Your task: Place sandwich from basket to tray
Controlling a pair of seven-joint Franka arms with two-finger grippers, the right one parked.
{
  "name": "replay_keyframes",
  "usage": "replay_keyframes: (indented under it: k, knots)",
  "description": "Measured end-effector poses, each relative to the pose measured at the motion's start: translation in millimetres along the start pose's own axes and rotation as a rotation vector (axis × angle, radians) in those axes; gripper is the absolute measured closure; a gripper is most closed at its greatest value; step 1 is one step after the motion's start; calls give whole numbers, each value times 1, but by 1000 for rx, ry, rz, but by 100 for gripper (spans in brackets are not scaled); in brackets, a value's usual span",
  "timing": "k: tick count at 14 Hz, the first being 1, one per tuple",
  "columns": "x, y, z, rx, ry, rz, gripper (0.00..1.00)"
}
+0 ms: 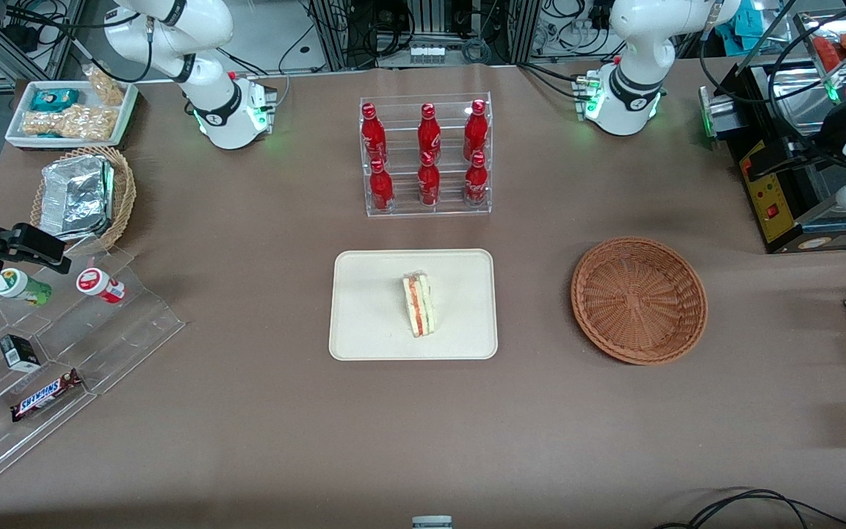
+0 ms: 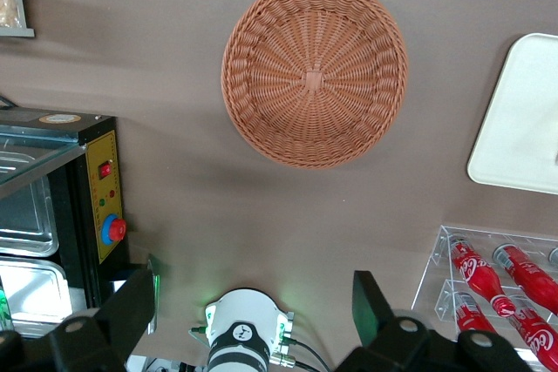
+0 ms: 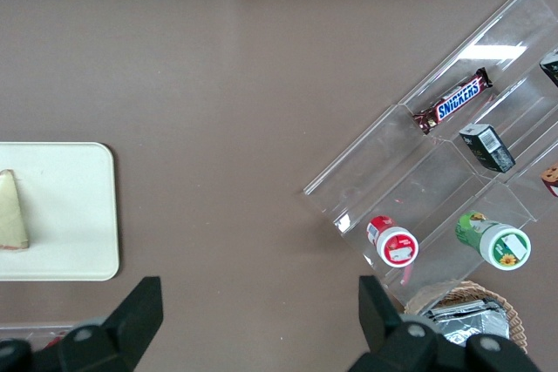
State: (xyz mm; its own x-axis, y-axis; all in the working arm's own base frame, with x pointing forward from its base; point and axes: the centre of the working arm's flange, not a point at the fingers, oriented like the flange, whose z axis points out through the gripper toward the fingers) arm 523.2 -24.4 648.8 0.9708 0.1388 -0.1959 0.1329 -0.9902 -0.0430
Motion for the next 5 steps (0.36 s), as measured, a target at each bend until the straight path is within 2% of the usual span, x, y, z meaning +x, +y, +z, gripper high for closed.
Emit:
replay_keyframes:
  k: [3, 5]
  knots:
    - [-4, 4, -13, -4, 30, 9, 0]
    - [-4, 4, -14, -4, 32, 9, 0]
